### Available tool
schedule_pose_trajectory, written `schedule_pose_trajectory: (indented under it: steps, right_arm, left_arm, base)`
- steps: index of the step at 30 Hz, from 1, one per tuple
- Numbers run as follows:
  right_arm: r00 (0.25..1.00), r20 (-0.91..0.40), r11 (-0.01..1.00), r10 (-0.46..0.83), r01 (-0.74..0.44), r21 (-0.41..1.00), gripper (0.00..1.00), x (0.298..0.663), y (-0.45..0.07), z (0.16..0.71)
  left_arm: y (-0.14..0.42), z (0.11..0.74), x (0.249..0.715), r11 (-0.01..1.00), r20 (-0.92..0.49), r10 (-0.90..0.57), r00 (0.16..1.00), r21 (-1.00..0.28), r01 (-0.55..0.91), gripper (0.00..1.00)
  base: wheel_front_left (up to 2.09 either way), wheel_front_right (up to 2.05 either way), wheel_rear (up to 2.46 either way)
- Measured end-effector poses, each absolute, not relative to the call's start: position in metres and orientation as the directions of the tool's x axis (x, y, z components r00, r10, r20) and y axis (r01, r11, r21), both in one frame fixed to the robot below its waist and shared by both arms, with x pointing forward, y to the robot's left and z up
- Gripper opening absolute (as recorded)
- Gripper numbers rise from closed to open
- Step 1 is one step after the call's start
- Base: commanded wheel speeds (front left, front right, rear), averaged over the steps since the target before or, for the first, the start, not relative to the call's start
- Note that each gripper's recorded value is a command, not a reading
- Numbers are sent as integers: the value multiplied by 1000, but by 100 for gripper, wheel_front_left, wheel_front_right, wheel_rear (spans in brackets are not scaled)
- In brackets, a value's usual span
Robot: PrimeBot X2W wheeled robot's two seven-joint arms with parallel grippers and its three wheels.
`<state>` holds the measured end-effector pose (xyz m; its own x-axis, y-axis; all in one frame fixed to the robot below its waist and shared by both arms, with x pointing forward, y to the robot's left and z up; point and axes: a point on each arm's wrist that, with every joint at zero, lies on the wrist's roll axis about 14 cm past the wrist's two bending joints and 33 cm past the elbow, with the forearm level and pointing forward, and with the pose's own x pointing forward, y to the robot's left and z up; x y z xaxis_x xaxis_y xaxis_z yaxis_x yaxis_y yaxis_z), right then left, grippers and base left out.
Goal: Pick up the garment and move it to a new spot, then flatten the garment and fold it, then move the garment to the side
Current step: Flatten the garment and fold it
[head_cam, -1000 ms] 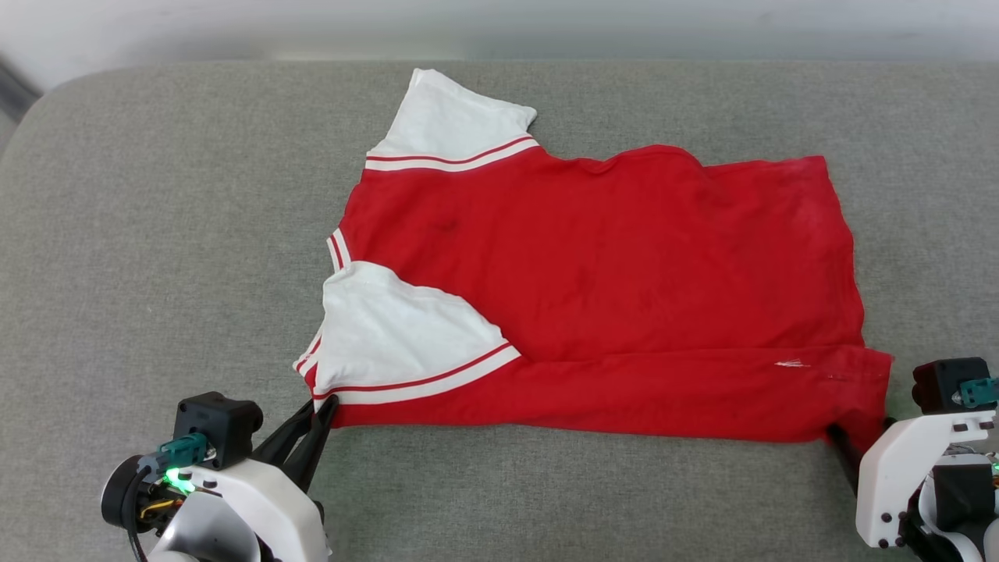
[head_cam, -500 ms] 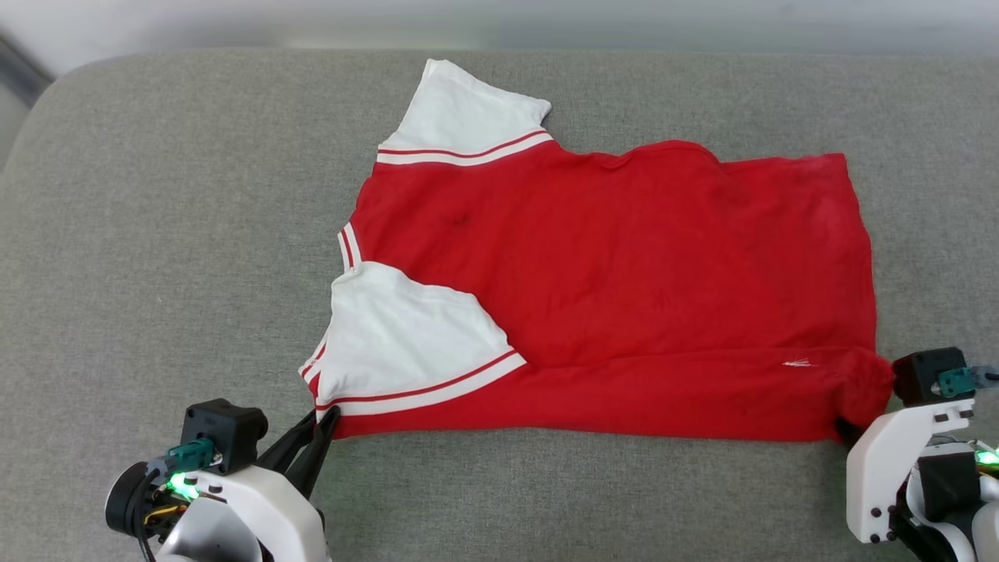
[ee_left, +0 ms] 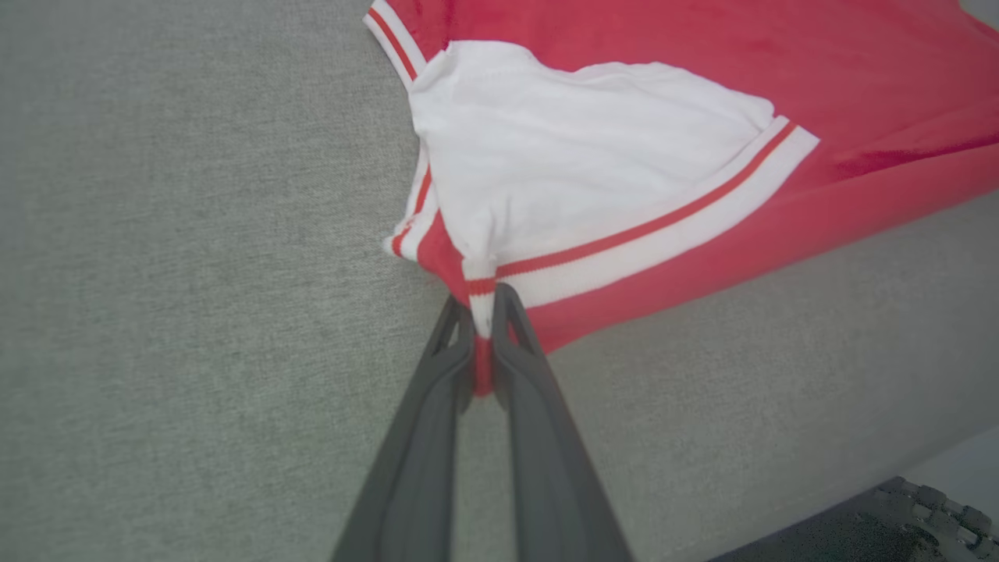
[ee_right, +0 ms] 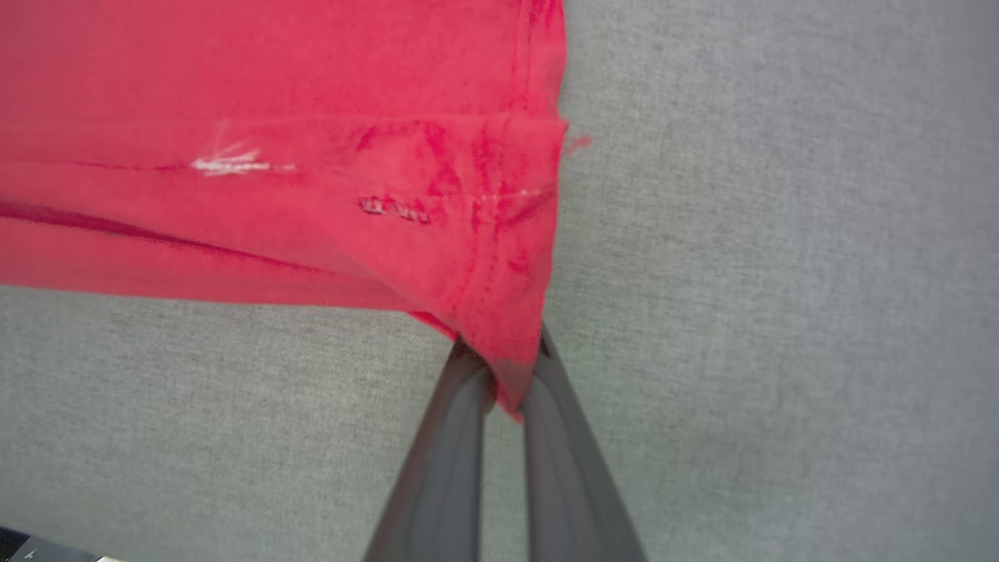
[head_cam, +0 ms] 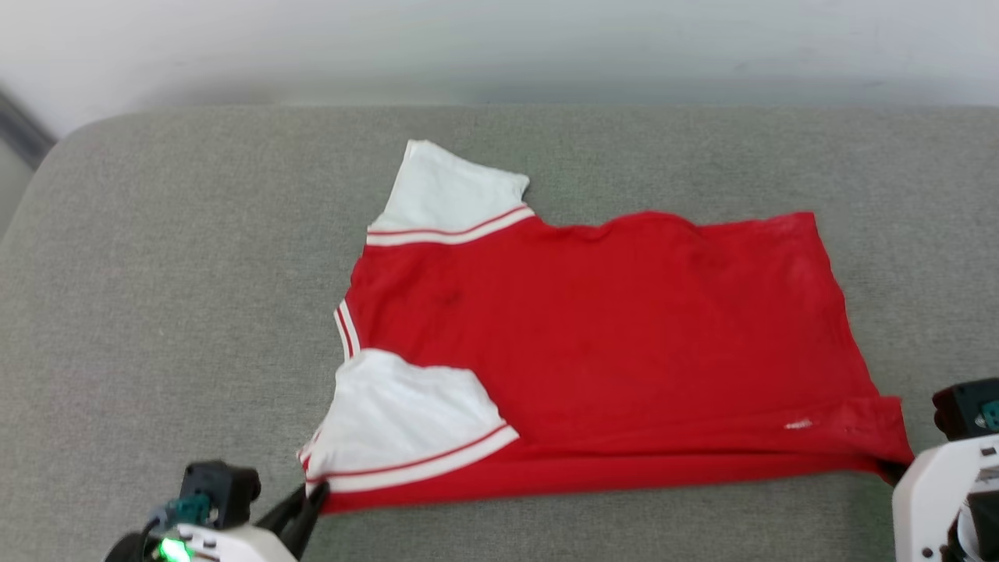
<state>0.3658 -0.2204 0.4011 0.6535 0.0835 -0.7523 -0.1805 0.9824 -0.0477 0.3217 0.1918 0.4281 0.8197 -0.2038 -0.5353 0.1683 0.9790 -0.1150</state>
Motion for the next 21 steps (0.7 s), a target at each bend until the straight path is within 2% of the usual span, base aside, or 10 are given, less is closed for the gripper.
schedule_pose_trajectory:
  steps: [4, 11, 17, 18, 19, 20, 21]
  right_arm:
    - [653, -755, 986, 62, -159, -57, 0, 351, -232, 409]
    - [595, -803, 991, 32, -121, -50, 0, 320, -247, 400]
    - [559, -829, 993, 25, -107, -42, 0, 310, -249, 386]
    - [554, -832, 994, 25, -101, -37, 35, 308, -249, 384]
    - [550, -835, 994, 25, -101, -37, 100, 308, -248, 382]
    - [550, -835, 994, 29, -102, -33, 100, 308, -246, 381]
    - [549, -835, 995, 31, -100, -30, 100, 308, -246, 380]
  left_arm:
    - [185, 420, 301, 973, -568, -230, 790, -151, 175, 0]
    - [178, 402, 276, 966, -629, -259, 733, -185, 182, 0]
    - [171, 384, 266, 961, -668, -277, 690, -208, 184, 0]
    - [170, 382, 265, 960, -673, -278, 685, -209, 184, 1]
    - [169, 380, 265, 960, -674, -280, 683, -210, 186, 47]
    - [169, 379, 267, 959, -673, -281, 684, -211, 187, 100]
    - [169, 379, 267, 959, -672, -282, 684, -207, 192, 100]
  base:
    - [0, 0, 0]
    - [0, 0, 0]
    - [0, 0, 0]
    - [0, 0, 0]
    - [0, 0, 0]
    - [0, 0, 0]
    - [0, 0, 0]
